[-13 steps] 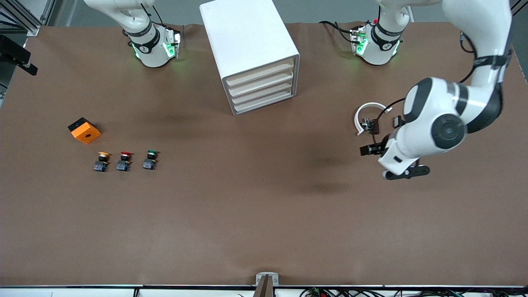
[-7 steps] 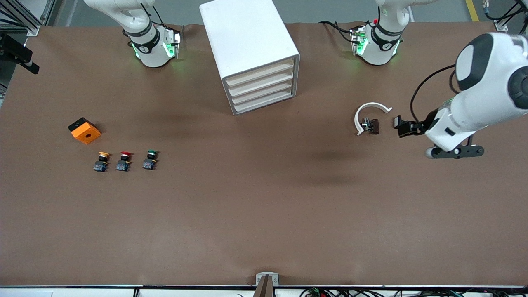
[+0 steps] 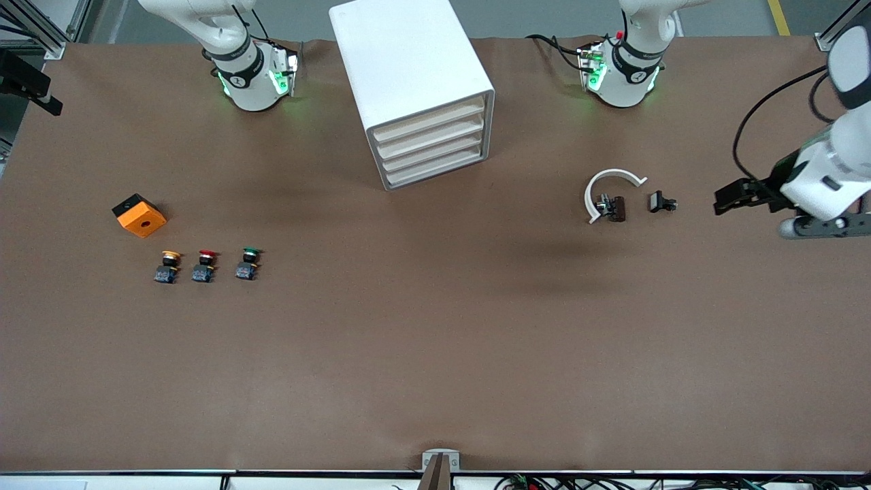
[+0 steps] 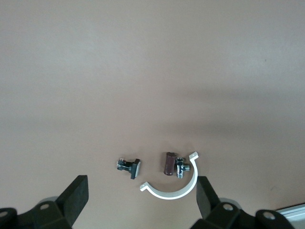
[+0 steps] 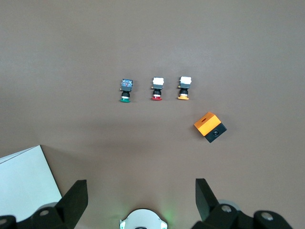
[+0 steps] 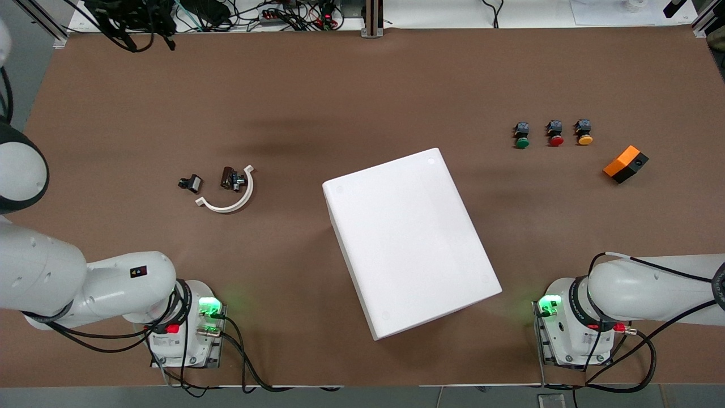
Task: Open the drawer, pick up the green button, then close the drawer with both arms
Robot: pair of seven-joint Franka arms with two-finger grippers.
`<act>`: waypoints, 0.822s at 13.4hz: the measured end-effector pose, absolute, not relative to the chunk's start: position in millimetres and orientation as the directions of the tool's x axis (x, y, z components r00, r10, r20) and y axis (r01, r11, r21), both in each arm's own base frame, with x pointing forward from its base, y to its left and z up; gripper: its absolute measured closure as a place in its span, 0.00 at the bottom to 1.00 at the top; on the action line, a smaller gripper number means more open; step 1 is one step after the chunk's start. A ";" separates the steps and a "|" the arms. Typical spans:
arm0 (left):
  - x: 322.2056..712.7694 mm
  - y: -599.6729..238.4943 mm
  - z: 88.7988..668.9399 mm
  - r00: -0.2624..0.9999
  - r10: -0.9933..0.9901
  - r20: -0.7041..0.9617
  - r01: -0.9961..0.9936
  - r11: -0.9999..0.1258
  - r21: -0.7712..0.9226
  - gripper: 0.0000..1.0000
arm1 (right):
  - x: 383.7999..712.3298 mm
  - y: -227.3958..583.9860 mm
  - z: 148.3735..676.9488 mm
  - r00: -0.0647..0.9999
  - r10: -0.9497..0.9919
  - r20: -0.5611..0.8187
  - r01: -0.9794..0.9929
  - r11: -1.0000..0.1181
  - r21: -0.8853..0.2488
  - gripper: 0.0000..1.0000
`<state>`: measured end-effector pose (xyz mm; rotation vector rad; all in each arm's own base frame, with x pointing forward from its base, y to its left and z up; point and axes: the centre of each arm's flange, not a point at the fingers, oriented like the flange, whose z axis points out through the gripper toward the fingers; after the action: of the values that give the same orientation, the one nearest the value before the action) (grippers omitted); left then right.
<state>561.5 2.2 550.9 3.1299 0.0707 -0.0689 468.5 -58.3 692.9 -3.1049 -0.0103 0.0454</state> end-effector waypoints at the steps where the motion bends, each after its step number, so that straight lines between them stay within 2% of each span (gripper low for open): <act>1: 557.3 7.1 562.0 0.998 0.050 -0.024 0.050 -0.999 0.011 0.00 | 468.5 -58.3 692.9 1.000 0.007 -0.029 0.006 -0.999 -0.036 0.00; 5: 547.3 -2.3 597.0 0.998 0.039 0.042 0.039 -0.999 0.005 0.00 | 470.7 -57.5 694.5 1.000 0.008 -0.010 0.008 -0.999 -0.035 0.00; 11: 547.4 -18.6 600.2 0.999 0.006 0.048 0.005 -1.000 0.014 0.00 | 470.7 -57.3 694.9 1.000 0.006 -0.009 0.006 -0.999 -0.035 0.00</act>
<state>547.4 -18.6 600.2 3.1267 0.0090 0.0757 470.7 -57.3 694.9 -3.1069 -0.0094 0.0135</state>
